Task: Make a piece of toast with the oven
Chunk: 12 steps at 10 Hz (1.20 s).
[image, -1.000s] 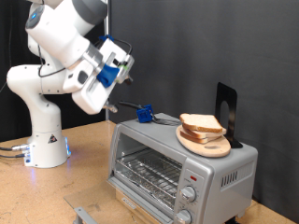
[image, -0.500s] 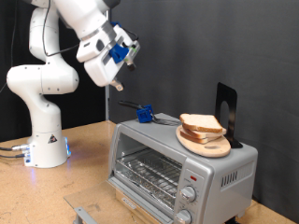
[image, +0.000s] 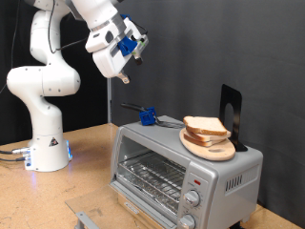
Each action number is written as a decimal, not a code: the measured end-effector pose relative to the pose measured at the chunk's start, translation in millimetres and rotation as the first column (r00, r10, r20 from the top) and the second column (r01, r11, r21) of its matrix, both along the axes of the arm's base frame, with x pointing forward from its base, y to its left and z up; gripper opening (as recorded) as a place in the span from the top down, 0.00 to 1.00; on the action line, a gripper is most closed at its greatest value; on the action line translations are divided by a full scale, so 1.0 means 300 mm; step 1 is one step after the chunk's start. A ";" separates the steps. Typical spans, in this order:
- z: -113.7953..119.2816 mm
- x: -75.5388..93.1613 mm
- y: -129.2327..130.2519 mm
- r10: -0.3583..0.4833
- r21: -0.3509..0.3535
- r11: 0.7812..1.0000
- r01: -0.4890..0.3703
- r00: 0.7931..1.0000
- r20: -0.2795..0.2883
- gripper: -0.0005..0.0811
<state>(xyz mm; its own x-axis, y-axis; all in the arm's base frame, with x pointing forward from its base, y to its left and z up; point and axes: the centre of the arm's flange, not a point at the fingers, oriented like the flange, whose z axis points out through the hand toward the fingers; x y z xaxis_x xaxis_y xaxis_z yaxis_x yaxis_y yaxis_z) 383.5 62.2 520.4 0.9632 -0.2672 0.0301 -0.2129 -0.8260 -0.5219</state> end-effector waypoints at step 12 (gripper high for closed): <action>0.021 -0.186 0.125 0.060 -0.089 0.995 -0.055 0.997 0.058 0.00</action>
